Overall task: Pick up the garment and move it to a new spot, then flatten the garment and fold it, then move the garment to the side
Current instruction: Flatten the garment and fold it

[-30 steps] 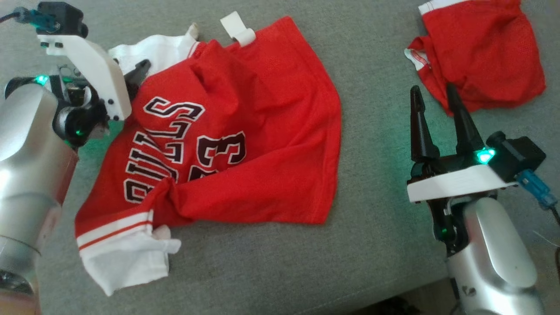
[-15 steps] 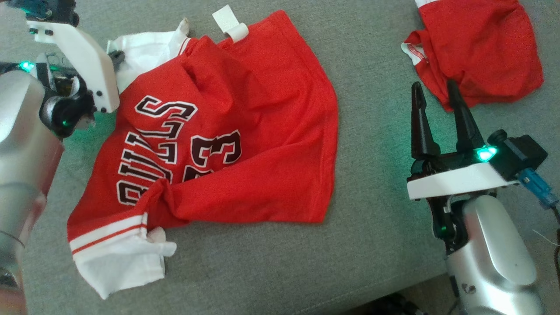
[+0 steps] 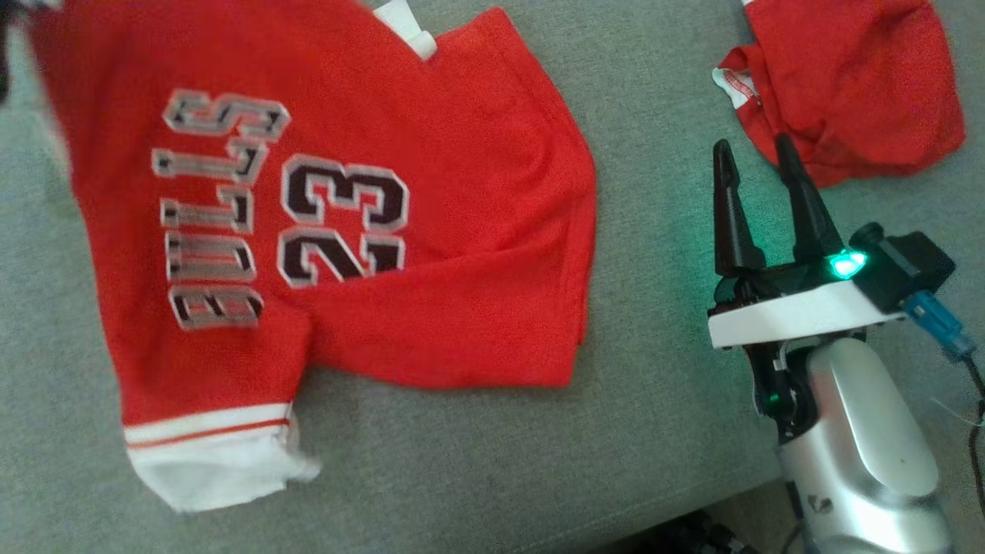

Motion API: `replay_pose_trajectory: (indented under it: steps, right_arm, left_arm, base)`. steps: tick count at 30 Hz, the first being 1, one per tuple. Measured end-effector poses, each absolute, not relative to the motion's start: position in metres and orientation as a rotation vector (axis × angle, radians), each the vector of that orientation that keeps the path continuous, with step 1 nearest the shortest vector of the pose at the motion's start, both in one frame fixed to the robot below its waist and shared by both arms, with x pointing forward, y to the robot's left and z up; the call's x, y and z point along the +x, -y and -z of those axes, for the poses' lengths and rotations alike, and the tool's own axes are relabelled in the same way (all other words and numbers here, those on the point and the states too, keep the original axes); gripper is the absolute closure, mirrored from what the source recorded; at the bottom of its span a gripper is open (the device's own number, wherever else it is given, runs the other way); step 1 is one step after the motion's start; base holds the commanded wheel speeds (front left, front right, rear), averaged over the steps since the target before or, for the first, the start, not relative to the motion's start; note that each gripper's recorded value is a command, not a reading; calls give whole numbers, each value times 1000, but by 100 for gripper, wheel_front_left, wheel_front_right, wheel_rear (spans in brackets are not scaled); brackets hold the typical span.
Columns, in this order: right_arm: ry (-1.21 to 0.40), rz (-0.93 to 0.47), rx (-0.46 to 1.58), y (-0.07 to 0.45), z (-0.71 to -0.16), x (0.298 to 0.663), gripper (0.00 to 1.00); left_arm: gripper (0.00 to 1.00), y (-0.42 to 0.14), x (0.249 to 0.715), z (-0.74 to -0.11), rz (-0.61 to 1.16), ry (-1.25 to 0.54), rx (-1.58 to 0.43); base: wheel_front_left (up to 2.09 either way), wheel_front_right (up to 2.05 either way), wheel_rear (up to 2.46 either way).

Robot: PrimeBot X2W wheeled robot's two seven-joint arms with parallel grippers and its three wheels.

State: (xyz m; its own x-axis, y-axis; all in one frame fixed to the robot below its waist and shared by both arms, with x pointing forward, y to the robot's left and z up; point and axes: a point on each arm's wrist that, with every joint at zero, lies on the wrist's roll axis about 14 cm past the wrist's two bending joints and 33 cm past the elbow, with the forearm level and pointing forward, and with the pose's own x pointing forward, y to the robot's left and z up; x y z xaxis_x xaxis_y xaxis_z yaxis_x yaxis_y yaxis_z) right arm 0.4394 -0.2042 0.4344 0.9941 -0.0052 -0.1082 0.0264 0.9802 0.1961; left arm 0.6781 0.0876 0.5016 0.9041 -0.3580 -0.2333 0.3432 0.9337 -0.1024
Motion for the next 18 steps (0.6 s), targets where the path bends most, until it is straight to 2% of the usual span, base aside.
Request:
replay_pose_trajectory:
  steps: [6, 12, 13, 14, 18]
  right_arm:
    - [-92, 10, 204, 203, -440, 443, 0]
    - [-93, -1, 211, 199, -439, 445, 0]
    - [-94, -5, 213, 197, -438, 446, 0]
    - [-95, -9, 216, 196, -437, 447, 0]
    - [-96, -33, 232, 186, -436, 452, 0]
  left_arm:
    - [100, -100, 697, -549, 303, -28, -74]
    - [100, -107, 703, -573, 276, 77, -42]
    - [58, -108, 703, -574, 273, 81, -46]
    - [0, -109, 702, -572, 273, 72, -50]
    - [0, -106, 695, -558, 299, 29, -28]
  base:
    - [0, 0, 0]
    - [0, 0, 0]
    - [0, 0, 0]
    - [0, 0, 0]
    - [0, 0, 0]
